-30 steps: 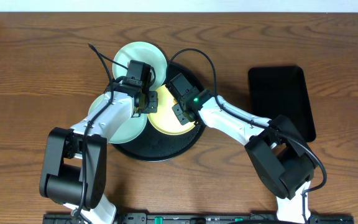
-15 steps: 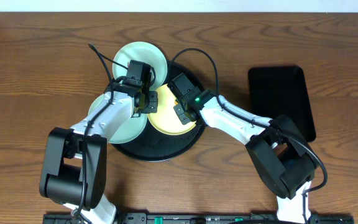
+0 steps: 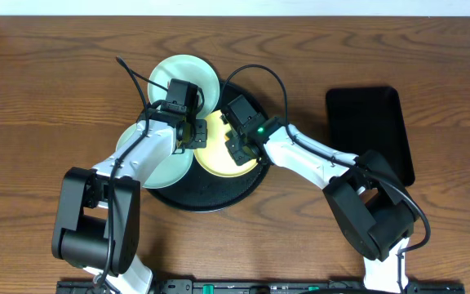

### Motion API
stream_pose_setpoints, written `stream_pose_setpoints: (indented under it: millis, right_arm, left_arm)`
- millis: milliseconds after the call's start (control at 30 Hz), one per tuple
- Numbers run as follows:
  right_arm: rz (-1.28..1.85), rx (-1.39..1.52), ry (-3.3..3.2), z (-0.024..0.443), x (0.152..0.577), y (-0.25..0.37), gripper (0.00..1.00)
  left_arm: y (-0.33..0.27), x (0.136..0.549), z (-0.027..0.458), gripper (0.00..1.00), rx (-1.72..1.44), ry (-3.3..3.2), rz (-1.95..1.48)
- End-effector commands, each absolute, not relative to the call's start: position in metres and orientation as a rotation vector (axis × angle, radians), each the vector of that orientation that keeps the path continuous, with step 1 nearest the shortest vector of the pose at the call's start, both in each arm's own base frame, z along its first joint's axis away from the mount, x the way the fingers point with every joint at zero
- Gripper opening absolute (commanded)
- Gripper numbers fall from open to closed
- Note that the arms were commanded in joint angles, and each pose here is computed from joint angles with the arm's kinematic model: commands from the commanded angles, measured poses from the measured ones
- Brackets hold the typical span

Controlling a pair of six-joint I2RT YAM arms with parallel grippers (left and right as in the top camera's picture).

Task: Clean dirty plates on tray and stack at the side
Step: 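Scrub the sponge across the yellow plate surface with the right gripper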

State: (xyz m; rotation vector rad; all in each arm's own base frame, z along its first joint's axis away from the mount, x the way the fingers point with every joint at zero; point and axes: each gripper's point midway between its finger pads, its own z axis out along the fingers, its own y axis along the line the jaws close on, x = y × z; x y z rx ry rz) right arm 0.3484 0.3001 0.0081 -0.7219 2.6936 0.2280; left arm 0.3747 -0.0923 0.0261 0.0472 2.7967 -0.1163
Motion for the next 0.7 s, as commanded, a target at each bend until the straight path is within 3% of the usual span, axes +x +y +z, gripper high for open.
stream_pose_setpoints:
  millis: [0, 400, 667]
  right_arm:
    - [0.328, -0.772, 2.769, -0.006, 0.316, 0.31, 0.01]
    - [0.369, -0.587, 2.826, -0.006, 0.311, 0.317, 0.01]
    - [0.594, -0.566, 2.831, 0.002, 0.314, 0.329, 0.01]
  left_arm:
    - [-0.089, 0.374, 0.029, 0.08, 0.018, 2.789, -0.101]
    - [-0.088, 0.374, 0.029, 0.08, 0.018, 2.789, -0.1]
    - [-0.088, 0.374, 0.029, 0.08, 0.018, 2.789, -0.1]
